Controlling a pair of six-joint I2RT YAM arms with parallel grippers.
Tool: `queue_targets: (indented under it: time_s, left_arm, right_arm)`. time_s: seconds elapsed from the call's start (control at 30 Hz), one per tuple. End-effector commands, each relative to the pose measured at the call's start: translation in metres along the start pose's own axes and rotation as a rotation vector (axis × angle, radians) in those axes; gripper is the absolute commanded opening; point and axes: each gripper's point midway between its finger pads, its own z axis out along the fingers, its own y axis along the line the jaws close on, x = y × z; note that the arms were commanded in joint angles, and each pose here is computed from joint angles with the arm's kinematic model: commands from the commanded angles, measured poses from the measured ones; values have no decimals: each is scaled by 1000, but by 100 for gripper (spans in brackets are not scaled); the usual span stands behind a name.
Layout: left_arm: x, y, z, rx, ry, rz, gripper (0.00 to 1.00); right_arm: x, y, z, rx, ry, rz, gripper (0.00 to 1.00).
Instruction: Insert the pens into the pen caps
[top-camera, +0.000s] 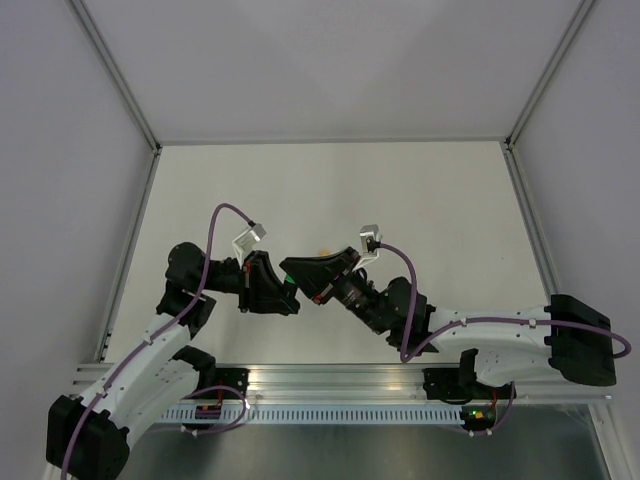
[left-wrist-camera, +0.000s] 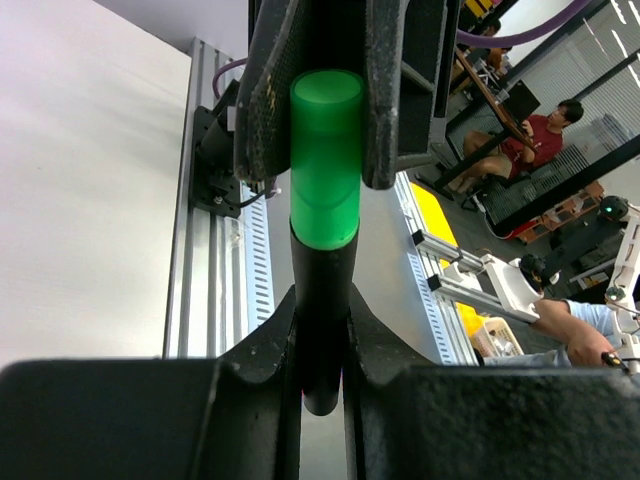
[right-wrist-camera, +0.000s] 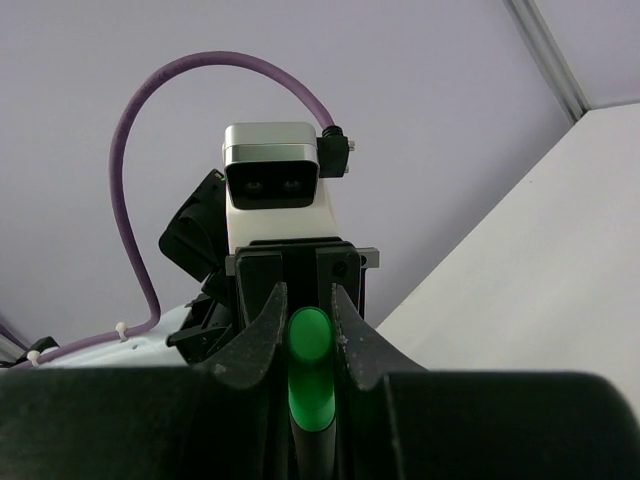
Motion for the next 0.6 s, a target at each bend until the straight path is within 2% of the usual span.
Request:
queue_targets:
  time_s: [0.0,0.27,0.4,0.43,0.5,0.57]
  left_arm:
    - [-126,2,-13,-236,-456,346,2]
    - [-114,24,-11,-254,-439,297,2]
    - [-97,34,-10,-251,-412,268,2]
    - [-94,38,-10,-255,-405,262,2]
    - [-85,43,-10,-259,-390,244,2]
    - [-79,46,-11,-262,-385,228,2]
  right_arm:
    - [219,-18,-141,-54,875,22,0]
    - [235,-19,-125,-1,841,-44,0]
    - [206,-24,-103,70,722,-121,0]
    - [201,-33,-104,105,728,-179,0]
    - [169,-25,-82,146,624,-224,0]
    - [148,-30,-77,193,585,-292,0]
